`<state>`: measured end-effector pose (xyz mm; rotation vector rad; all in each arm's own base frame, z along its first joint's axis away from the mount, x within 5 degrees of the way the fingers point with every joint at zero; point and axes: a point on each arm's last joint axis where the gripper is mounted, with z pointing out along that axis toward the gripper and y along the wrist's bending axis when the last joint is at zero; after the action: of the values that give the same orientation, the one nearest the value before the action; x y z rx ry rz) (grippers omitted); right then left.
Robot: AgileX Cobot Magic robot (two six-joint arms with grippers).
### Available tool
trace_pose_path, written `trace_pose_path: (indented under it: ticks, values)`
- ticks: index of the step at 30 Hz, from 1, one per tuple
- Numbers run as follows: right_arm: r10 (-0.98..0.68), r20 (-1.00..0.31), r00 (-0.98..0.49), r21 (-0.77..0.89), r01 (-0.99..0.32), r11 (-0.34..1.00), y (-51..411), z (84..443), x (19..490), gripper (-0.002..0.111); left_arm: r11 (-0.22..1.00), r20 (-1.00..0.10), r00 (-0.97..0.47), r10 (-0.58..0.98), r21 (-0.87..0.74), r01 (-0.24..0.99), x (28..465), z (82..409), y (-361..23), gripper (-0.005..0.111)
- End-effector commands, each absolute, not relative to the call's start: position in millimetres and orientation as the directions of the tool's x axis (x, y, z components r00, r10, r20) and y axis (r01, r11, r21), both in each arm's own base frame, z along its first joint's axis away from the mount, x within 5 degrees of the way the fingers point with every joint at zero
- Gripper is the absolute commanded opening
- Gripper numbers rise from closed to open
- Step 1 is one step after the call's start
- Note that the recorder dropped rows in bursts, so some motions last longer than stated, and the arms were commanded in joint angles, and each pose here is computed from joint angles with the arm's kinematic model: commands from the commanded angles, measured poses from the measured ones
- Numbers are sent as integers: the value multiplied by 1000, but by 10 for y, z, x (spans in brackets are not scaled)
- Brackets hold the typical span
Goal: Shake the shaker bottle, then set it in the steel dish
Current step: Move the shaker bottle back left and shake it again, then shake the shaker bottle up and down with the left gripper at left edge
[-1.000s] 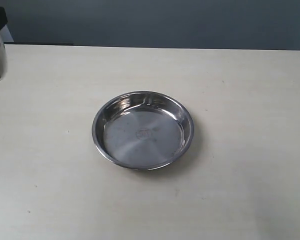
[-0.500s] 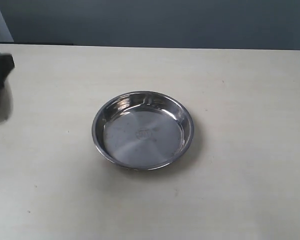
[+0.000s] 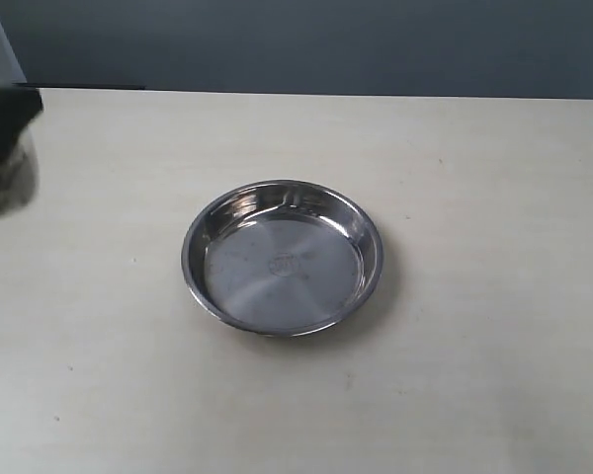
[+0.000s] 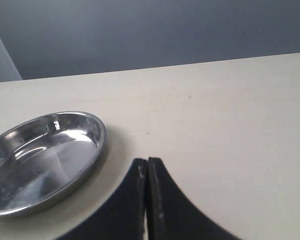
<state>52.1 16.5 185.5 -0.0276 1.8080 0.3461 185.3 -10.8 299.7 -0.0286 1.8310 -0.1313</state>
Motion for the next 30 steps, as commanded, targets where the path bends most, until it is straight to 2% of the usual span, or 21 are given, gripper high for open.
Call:
trace_pose_path:
  ticks: [1,4,5,8,10,12,14,15,17,19,20,22,24,25,26,28,30]
  values:
    - [163,-953,-255,217,-201,955,163,1861,521,-1,996,-986,-167,-4,-20,92,1780,3249,-124,0]
    - [163,-953,-255,217,-201,955,163,1861,521,-1,982,-914,-360,-186,-173,-69,1851,2651,-43,0]
    - [163,-953,-255,217,-201,955,163,1861,521,-1,982,-907,-378,-187,-176,-64,1867,2616,-53,0]
    - [163,-953,-255,217,-201,955,163,1861,521,-1,991,-962,-252,-102,-121,62,1862,3055,-125,0]
    - [163,-953,-255,217,-201,955,163,1861,521,-1,994,-980,-195,-23,-44,100,1813,3202,-137,0]
    - [163,-953,-255,217,-201,955,163,1861,521,-1,995,-965,-258,-51,-72,74,1807,2996,-123,0]
    - [163,-953,-255,217,-201,955,163,1861,521,-1,987,-920,-359,-158,-159,-27,1832,2668,-72,0]
    - [163,-953,-255,217,-201,955,163,1861,521,-1,981,-911,-364,-194,-189,-49,1844,2650,-66,0]
    - [163,-953,-255,217,-201,955,163,1861,521,-1,982,-941,-289,-175,-187,13,1856,2925,-103,0]
    - [163,-953,-255,217,-201,955,163,1861,521,-1,992,-985,-157,-65,-82,101,1785,3332,-141,0]
    - [163,-953,-255,217,-201,955,163,1861,521,-1,994,-992,-130,-7,-21,109,1757,3391,-139,0]
    - [163,-953,-255,217,-201,955,163,1861,521,-1,997,-984,-177,-14,-26,67,1763,3204,-103,0]
    - [163,-953,-255,217,-201,955,163,1861,521,-1,992,-933,-336,-128,-119,-48,1815,2692,-37,0]
    - [163,-953,-255,217,-201,955,163,1861,521,-1,973,-892,-388,-230,-198,-121,1825,2505,-15,0]
    - [163,-953,-255,217,-201,955,163,1861,521,-1,968,-876,-412,-252,-217,-130,1840,2447,-22,0]
    - [163,-953,-255,217,-201,955,163,1861,521,-1,974,-891,-397,-221,-223,-40,1862,2591,-93,0]
    - [163,-953,-255,217,-201,955,163,1861,521,-1,984,-945,-302,-129,-160,80,1849,2951,-156,0]
